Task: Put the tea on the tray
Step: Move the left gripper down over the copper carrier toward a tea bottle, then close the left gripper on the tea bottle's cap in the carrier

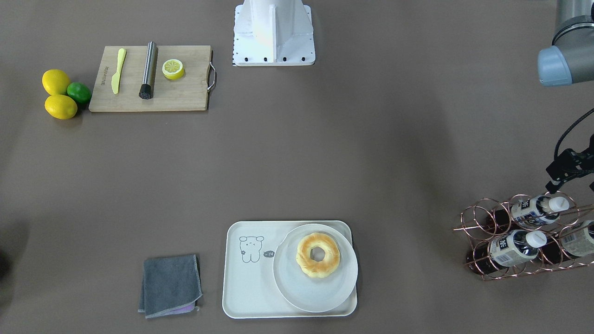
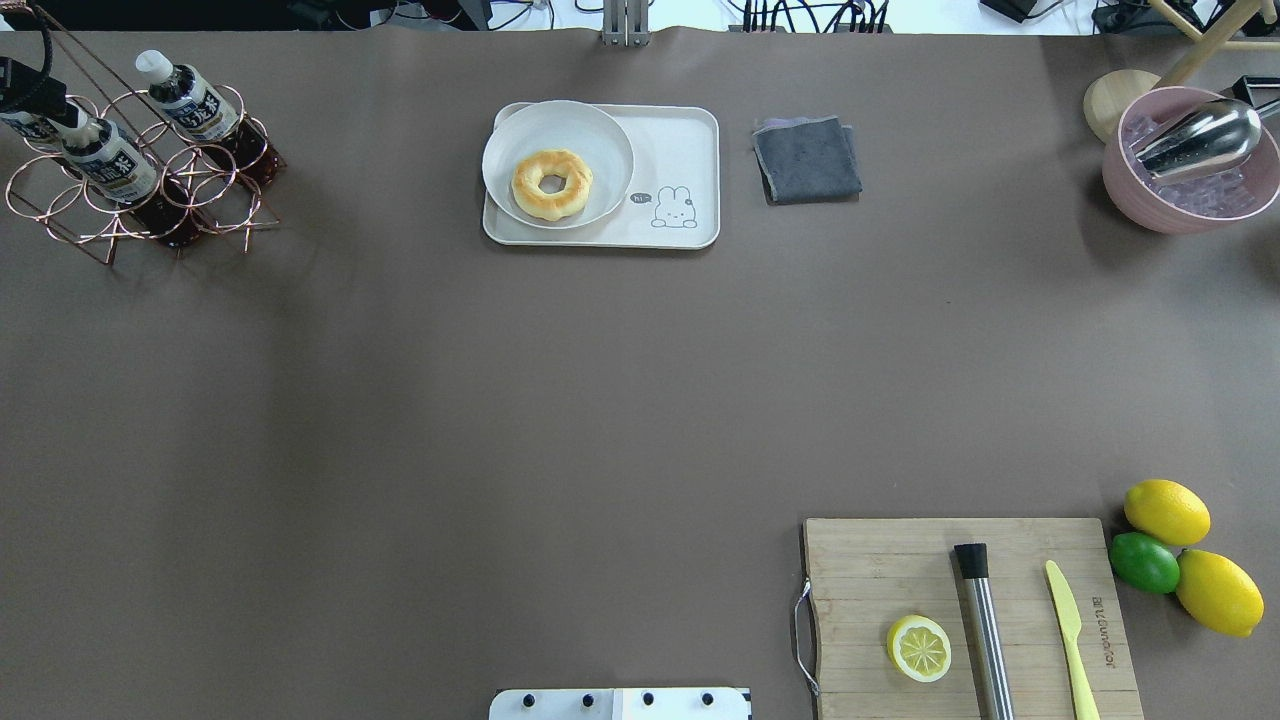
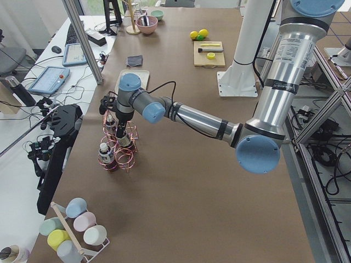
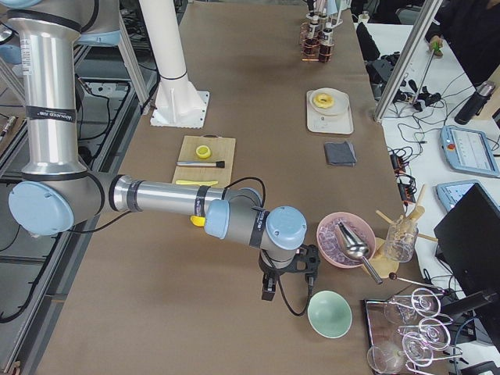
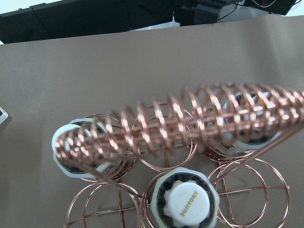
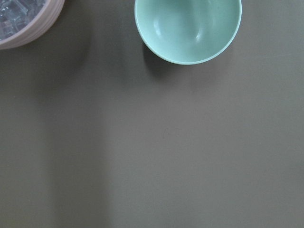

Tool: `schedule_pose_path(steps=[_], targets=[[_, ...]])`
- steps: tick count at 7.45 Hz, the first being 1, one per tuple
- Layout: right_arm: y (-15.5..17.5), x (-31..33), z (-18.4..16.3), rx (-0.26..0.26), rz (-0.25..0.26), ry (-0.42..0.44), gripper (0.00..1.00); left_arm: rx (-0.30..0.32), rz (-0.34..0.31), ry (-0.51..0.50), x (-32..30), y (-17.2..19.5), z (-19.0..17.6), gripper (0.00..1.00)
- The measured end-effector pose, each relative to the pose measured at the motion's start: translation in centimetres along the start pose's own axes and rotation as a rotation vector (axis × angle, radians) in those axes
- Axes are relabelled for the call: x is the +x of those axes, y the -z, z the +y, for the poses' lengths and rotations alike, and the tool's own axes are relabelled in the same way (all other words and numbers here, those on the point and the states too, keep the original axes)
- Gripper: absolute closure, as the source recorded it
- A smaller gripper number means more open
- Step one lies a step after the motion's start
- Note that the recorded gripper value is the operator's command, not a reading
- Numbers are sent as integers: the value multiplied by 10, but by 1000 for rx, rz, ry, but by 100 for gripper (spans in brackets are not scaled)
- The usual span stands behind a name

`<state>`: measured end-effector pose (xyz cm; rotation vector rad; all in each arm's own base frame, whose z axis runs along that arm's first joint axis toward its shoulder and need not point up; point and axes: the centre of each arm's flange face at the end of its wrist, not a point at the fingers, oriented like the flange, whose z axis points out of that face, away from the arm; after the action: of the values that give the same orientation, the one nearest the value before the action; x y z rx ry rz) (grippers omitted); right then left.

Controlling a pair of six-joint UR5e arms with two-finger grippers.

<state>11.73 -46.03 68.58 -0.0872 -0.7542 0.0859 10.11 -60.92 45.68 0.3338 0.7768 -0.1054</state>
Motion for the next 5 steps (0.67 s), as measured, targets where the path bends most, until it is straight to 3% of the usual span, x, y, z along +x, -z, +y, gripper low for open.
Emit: schedule_pose_path(steps=[2,4,5], targets=[[0,0,0,0,1,2,0,-3,3,46,6,-5,0,3],[0,0,0,1,2,2,0,18,-7,36,12,-11,2,15],[0,0,0,0,1,2,0,23,-11,28,15,-15,2,15]])
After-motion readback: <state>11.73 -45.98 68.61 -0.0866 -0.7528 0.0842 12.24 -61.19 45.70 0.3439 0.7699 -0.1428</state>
